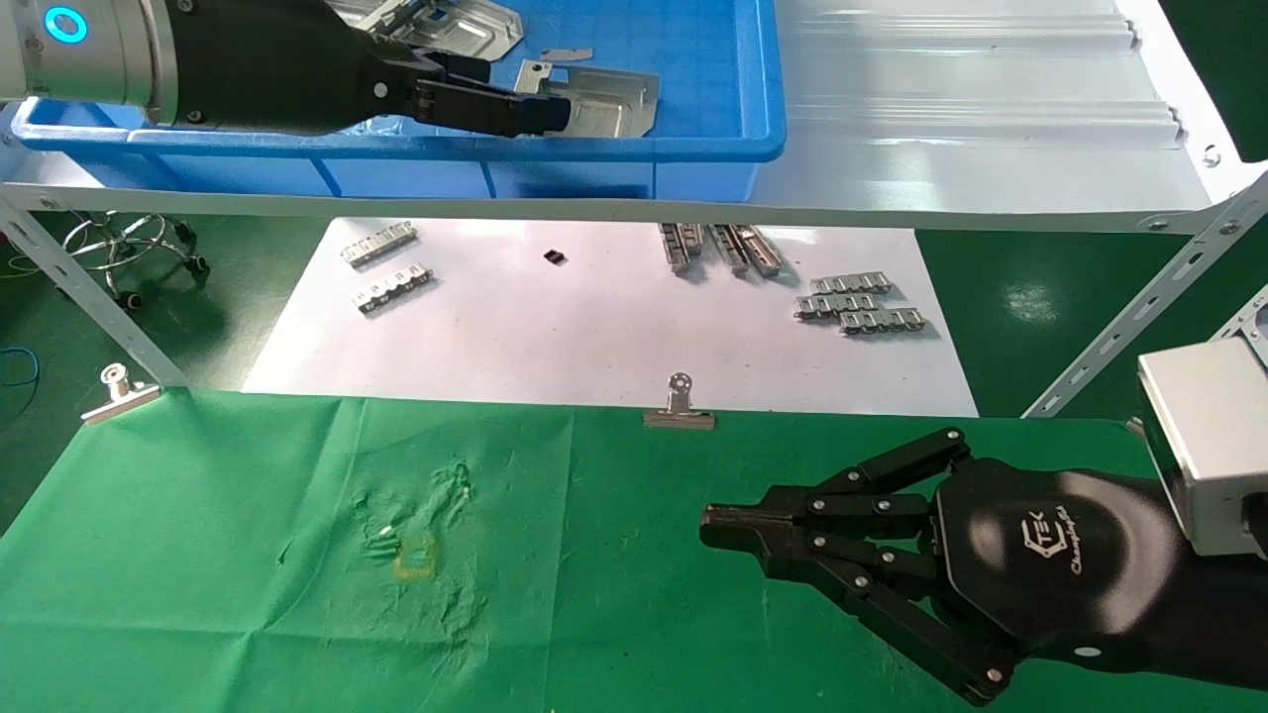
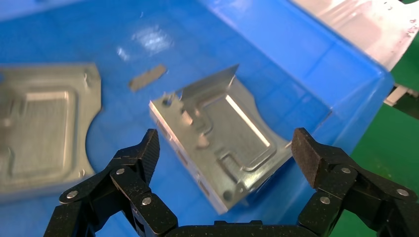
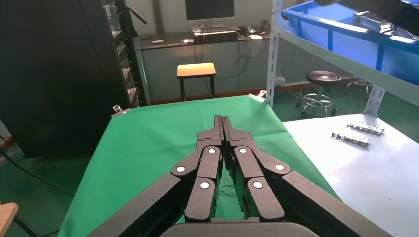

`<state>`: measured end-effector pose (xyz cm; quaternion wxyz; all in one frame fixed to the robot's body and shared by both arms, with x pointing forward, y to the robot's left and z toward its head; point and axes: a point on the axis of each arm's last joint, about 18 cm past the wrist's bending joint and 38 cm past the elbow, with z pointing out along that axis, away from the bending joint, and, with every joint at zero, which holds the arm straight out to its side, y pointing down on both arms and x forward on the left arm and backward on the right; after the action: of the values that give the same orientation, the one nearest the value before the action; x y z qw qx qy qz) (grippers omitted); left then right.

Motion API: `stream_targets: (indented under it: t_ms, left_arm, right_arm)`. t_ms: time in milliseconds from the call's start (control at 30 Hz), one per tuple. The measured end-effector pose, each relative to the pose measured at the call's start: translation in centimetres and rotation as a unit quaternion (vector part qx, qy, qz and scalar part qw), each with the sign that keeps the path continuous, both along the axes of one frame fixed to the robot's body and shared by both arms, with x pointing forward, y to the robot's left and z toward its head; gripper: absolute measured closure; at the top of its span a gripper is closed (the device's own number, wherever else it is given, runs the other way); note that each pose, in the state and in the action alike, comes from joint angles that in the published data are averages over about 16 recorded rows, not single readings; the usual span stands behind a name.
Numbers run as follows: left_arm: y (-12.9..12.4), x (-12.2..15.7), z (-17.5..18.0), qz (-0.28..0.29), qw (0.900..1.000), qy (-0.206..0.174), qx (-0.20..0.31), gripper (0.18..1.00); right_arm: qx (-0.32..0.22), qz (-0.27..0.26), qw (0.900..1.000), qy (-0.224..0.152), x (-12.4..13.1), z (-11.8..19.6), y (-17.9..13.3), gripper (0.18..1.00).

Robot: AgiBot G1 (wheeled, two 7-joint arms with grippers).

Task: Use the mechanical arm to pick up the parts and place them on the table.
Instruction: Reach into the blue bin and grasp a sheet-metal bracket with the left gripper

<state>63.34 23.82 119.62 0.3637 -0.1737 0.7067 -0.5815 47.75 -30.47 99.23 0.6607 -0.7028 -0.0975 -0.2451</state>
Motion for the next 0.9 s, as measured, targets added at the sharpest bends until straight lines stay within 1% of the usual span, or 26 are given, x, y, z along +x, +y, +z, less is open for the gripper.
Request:
stream_targets:
  t_ms: [267,467,667,900]
  left_arm:
    - [0.2,0.9,-0.1,0.018,0.9997,0.018,-0.003,0.247]
    - [0.2,1.7,-0.1,0.029,0.9994,0.02,-0.006,0.326]
    - [0.2,2.4,-0.2,0.04,0.999,0.019,-0.008,0.444]
    - [0.4,3.1,-0.4,0.049,0.9986,0.017,-0.007,0.616]
  right_arm:
    - [0.0,0.0,1.0,0.0,0.0,0.0,0.0,0.987]
    - [0.0,0.0,1.0,0.0,0.0,0.0,0.0,0.987]
    - [0.0,0.0,1.0,0.0,0.0,0.0,0.0,0.987]
    - [0.0,0.0,1.0,0.0,0.0,0.0,0.0,0.987]
